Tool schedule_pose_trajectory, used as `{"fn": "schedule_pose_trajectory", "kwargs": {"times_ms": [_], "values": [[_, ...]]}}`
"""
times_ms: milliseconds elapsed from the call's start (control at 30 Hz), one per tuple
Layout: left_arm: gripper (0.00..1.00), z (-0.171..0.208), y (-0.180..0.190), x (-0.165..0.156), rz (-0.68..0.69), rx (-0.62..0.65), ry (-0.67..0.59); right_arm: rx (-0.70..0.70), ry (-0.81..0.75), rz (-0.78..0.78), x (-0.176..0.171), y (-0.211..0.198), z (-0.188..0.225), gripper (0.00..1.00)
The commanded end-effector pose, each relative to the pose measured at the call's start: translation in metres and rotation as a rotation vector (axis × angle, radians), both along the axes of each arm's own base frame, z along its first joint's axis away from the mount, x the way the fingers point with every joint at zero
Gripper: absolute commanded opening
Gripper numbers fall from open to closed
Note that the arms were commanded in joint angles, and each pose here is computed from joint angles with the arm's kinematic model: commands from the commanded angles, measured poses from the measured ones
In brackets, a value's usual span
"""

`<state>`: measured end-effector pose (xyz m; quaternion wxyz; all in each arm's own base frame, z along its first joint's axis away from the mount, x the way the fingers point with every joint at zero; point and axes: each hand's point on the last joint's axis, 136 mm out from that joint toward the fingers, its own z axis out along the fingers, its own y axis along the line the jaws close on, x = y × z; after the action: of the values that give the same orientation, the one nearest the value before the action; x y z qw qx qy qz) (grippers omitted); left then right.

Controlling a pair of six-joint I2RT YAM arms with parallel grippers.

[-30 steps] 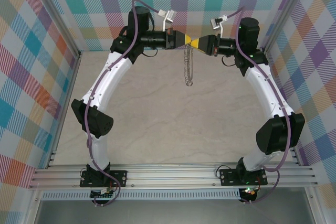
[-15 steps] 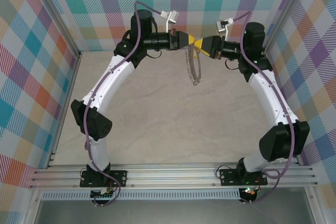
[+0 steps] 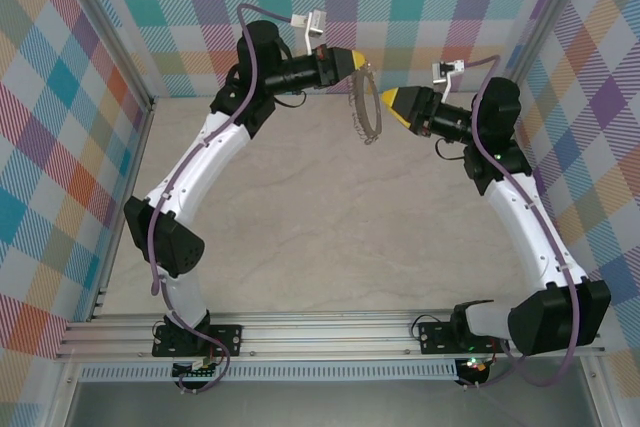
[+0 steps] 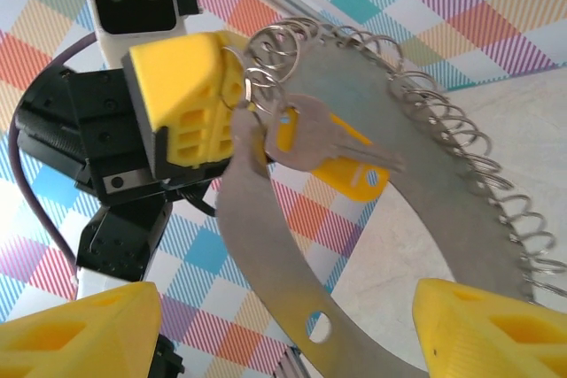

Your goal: Put the keys on the keyring

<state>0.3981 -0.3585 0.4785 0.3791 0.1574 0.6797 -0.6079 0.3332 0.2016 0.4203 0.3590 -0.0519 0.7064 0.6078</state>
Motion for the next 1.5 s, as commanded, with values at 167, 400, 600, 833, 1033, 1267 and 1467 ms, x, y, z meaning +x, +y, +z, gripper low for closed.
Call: {"fn": "schedule_pose_trajectory", "kwargs": {"times_ms": [167,400,600,833,1033,1267,1467], "values": [[0.0,0.049,0.011,-0.014,0.03,-0.134,-0.092,-0.003,-0.054,-0.022,-0.006,0.03,0.009,0.75],[0.0,0.052,0.013,-0.016,0.038,-0.164,-0.095,-0.01,-0.056,0.012,-0.003,0.054,0.01,0.55],[0.0,0.053,0.013,-0.016,0.038,-0.18,-0.096,-0.02,-0.051,0.017,-0.001,0.06,0.009,0.39],[0.0,0.052,0.012,-0.017,0.037,-0.19,-0.095,-0.015,-0.062,0.049,-0.002,0.07,0.014,0.19],[0.0,0.053,0.011,-0.019,0.033,-0.192,-0.096,-0.017,-0.08,0.088,-0.004,0.086,0.02,0.11],[0.0,0.048,0.01,-0.018,0.035,-0.188,-0.09,-0.036,-0.09,0.107,-0.005,0.095,0.023,0.15],[0.0,0.046,0.01,-0.017,0.042,-0.182,-0.091,-0.109,-0.125,0.082,-0.018,0.083,0.026,0.54]]}}
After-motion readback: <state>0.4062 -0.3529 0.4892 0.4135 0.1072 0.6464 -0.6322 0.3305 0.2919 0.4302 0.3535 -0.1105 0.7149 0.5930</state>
